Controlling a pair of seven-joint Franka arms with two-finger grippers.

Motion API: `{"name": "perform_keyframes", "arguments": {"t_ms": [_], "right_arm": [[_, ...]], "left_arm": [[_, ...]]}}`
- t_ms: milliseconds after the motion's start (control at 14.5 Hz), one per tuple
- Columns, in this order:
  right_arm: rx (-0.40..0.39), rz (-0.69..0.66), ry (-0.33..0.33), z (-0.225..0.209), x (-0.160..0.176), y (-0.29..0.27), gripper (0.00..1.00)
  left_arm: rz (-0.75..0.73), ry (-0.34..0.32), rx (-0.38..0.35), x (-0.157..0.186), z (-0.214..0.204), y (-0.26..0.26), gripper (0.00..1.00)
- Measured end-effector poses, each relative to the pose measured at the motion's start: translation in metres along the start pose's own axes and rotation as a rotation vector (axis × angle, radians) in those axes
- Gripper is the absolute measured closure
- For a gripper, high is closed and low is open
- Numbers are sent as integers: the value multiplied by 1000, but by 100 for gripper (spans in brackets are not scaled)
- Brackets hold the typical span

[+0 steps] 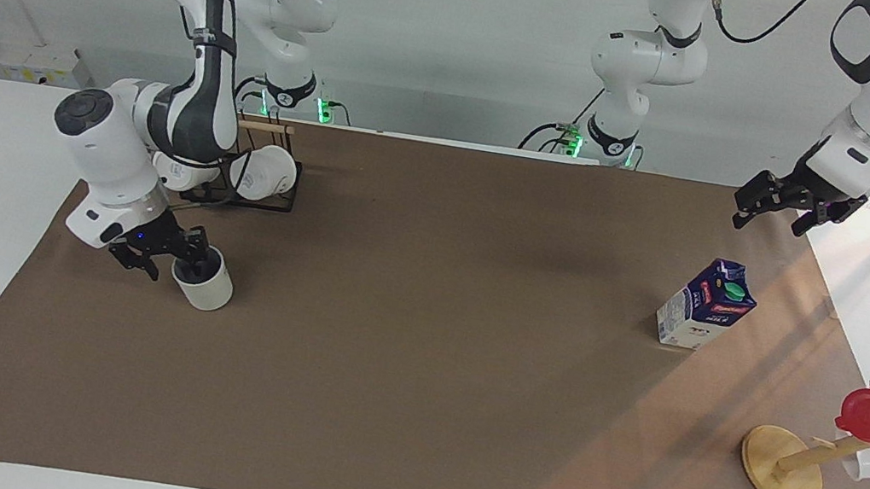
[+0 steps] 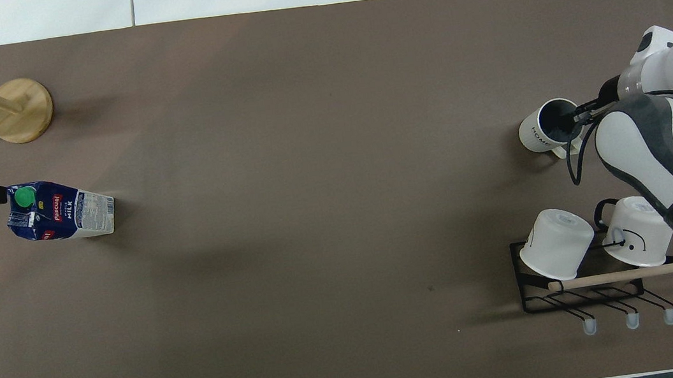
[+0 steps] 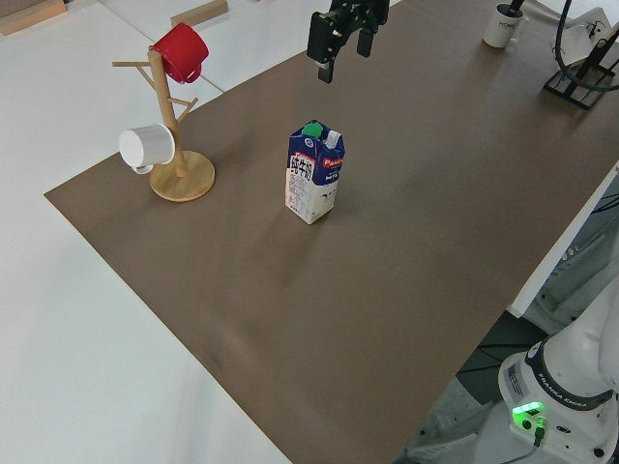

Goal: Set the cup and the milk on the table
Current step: 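Reach the right gripper down to the white mug and grasp it, then lift the mug with the right gripper while the left gripper grasps the carton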

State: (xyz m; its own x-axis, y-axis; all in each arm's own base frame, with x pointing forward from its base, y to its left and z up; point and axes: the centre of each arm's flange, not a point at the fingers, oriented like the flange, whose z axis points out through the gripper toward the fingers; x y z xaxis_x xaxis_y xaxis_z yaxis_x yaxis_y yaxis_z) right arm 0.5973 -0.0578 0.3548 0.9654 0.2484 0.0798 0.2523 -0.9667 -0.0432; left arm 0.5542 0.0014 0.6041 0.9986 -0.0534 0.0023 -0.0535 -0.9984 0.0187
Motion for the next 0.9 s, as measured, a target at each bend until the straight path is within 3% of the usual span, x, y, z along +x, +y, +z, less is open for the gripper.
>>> {"name": "perform_keyframes", "arguments": {"t_ms": [276,346,622,899], "right_arm": [[1,-2,1,-1,1,-1,88],[1,-3,2,-1,2,-1,96],[5,-12,-2,-6,6,-6,96],[21,-55,-10,-64,41,-44,96]], "left_arm": [[1,33,2,5,21,-1,0],[1,42,3,7,30,-1,0],[2,55,5,9,72,-6,0],[26,59,7,7,101,-11,0]]}}
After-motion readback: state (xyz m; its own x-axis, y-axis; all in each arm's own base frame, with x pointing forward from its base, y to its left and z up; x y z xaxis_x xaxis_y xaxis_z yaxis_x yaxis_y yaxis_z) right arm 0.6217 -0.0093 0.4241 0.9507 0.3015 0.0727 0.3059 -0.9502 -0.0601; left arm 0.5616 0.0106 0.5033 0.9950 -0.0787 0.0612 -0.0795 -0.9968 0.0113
